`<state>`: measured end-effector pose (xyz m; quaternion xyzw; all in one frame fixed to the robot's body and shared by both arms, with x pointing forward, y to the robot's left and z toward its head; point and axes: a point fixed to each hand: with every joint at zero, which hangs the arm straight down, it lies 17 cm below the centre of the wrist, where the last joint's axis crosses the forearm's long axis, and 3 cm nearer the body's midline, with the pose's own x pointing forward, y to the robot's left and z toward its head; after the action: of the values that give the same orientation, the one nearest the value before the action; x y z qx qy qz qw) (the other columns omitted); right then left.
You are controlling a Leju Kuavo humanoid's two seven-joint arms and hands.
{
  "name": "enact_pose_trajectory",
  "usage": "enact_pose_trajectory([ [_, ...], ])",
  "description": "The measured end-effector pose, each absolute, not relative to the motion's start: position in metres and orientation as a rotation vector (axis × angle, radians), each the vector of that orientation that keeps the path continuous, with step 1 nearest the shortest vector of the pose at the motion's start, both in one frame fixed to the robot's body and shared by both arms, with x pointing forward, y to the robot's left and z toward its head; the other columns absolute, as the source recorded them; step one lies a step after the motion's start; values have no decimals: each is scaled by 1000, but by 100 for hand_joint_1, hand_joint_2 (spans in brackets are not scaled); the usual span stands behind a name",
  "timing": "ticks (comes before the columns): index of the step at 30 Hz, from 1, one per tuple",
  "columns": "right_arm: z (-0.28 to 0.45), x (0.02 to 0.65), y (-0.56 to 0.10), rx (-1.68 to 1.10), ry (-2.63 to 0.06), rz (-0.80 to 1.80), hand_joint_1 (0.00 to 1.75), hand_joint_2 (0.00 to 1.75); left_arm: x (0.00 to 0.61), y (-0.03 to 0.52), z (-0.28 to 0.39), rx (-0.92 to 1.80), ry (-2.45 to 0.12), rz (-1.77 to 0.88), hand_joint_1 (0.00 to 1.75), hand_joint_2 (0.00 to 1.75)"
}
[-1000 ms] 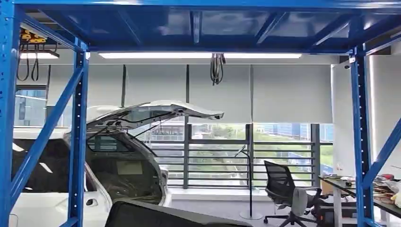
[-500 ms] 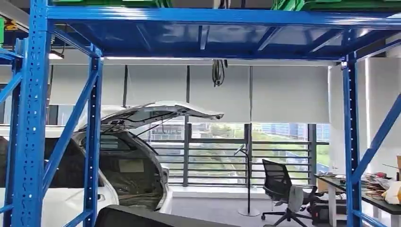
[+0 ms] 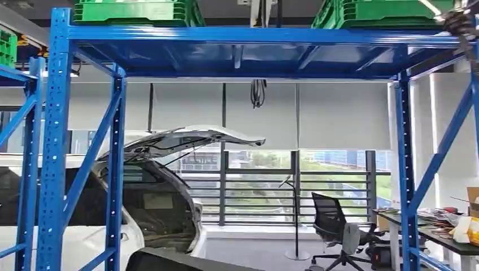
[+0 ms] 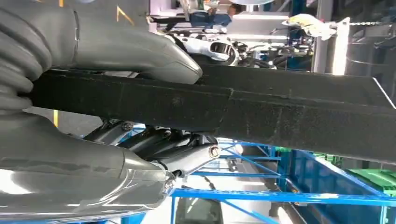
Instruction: Take the parts from the cabinet and place them on the table.
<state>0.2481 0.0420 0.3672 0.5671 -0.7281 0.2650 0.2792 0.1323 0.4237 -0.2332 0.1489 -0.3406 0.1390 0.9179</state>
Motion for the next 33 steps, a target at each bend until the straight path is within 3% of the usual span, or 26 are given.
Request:
enact_pose_trajectory([
  [33,327,266,37,1321,-1968,881,175,175,123,426,-236,313,-676,289,0,175],
])
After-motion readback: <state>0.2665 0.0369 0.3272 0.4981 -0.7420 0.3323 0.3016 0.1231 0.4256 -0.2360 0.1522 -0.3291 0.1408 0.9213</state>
